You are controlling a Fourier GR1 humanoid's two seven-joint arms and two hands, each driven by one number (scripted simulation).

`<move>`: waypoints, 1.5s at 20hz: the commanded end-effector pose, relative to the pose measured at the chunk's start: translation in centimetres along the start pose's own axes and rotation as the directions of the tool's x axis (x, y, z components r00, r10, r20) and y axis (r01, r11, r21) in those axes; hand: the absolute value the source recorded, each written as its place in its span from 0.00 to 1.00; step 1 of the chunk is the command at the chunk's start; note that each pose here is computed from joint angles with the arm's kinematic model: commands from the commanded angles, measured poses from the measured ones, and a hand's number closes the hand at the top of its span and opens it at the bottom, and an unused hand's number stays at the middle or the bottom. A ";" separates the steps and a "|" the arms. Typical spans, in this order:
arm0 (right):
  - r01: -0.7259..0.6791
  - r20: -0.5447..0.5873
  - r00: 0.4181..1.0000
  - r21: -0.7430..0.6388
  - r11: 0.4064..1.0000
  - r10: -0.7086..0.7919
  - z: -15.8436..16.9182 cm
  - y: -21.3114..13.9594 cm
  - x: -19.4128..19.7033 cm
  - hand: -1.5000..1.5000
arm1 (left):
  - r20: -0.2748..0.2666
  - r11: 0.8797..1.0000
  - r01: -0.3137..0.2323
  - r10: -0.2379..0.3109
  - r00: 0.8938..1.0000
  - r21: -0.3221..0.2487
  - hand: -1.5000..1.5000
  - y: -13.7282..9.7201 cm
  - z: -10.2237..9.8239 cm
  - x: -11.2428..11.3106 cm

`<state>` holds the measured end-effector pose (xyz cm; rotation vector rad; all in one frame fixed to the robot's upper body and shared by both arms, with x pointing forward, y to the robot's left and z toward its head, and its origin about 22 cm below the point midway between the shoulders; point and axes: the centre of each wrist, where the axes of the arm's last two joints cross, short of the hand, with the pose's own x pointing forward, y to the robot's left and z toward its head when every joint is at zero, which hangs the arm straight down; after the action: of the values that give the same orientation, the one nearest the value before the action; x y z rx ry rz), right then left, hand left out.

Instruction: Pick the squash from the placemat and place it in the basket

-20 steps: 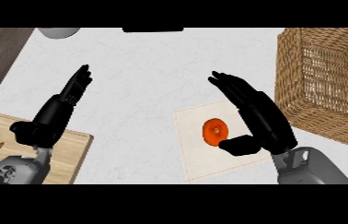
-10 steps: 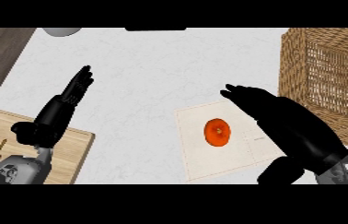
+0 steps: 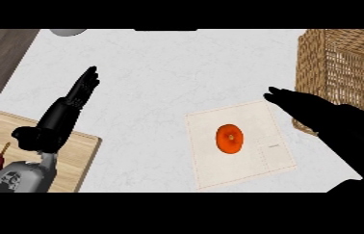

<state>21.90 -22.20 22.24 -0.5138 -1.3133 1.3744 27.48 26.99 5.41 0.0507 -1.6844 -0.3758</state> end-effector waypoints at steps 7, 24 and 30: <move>0.093 0.001 0.996 -0.039 0.995 -0.093 -3.3 4.9 -3.1 0.00 | 0.007 1.000 -0.001 0.001 1.000 -0.005 0.50 -0.5 1.0 0.0; 0.099 0.039 0.995 -0.102 0.990 -0.096 -8.6 13.1 -6.8 0.00 | 0.008 1.000 -0.003 0.003 1.000 -0.007 0.50 -0.6 0.7 1.7; 0.132 0.110 0.987 -0.108 0.985 -0.120 -9.3 12.0 -4.8 0.00 | 0.003 1.000 0.004 -0.004 1.000 -0.013 0.50 0.5 -2.0 1.9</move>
<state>25.98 -19.58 6.40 -0.4597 -1.4643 1.2353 28.14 26.59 5.71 0.0467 -1.6892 -0.3849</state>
